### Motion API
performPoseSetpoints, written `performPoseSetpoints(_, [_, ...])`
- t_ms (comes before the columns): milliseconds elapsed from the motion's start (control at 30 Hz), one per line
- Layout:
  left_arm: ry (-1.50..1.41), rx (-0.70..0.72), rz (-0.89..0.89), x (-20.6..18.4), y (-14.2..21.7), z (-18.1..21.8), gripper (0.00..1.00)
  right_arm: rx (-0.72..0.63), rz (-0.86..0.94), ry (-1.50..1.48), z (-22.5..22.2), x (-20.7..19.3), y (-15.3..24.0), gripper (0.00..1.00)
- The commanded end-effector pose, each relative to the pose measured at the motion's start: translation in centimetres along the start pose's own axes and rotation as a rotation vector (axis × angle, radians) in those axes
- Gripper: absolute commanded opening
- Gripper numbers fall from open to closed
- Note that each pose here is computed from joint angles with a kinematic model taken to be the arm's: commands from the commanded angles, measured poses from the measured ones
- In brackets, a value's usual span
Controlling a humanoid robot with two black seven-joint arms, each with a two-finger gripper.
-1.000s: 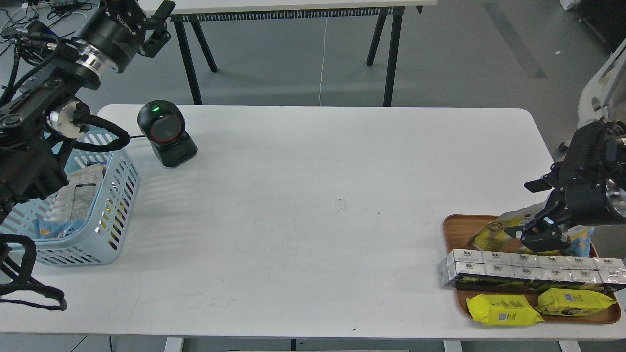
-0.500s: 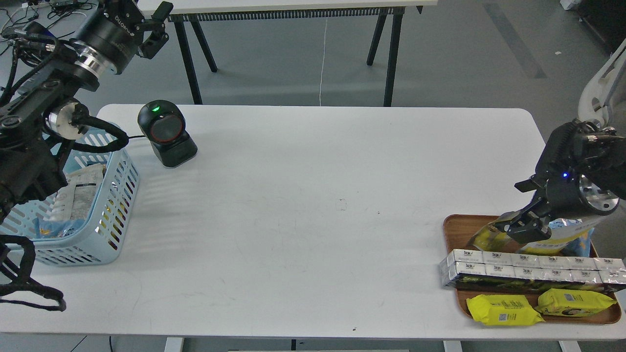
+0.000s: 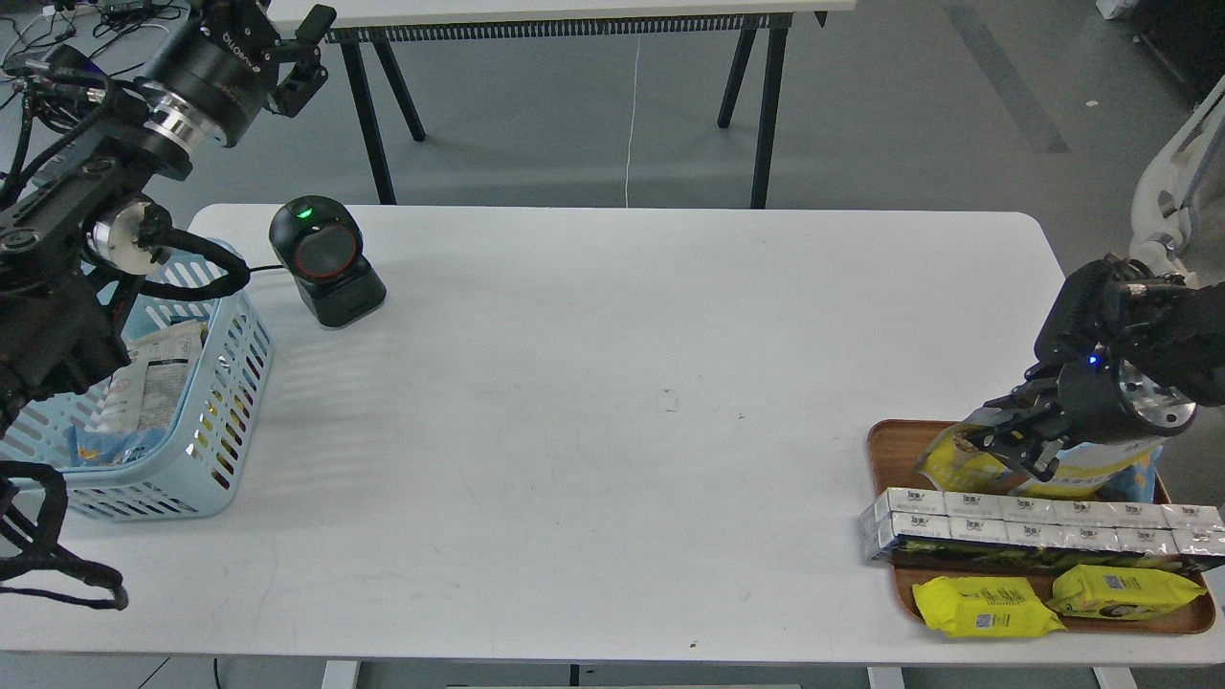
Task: Scan snack and place in basket
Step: 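Grasp the yellow snack packet on the tray with the right gripper, then lift the packet and carry it toward the table center, lowering it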
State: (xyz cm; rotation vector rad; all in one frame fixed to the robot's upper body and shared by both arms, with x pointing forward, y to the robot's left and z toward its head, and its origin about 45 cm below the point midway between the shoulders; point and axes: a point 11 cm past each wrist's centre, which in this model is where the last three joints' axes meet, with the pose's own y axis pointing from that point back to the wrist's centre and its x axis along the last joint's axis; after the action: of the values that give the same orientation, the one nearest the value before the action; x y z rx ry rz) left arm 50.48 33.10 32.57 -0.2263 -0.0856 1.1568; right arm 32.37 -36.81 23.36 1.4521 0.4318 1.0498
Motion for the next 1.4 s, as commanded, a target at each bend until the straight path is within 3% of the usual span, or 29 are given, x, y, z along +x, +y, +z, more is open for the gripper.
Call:
performPoseSetpoints(0, [0.003, 0.0, -0.003, -0.2, -0.1, -0.1, 1.0, -0.004, 0.007, 0.0, 0.1, 0.2, 0.1, 0.0])
performPoseSetpoints(400, [0.0, 0.0, 0.0, 0.0, 0.0, 0.0, 1.0, -0.041, 0.087, 0.006, 1.1, 2.6, 1.5, 0.0])
performPoseSetpoints(700, [-0.007, -0.005, -0.004, -0.1, -0.2, 0.4, 1.0, -0.008, 0.262, 0.088, -0.2, 10.4, 1.4, 0.0])
performPoseSetpoints(1100, [-0.007, -0.006, -0.008, -0.2, -0.3, 0.4, 1.0, 0.145, 0.396, 0.318, -7.9, 23.7, -1.7, 0.0])
performPoseSetpoints(1367, [-0.011, -0.006, -0.004, 0.1, -0.2, 0.6, 1.0, 0.245, 0.371, 0.397, -13.7, 27.3, -5.6, 0.0])
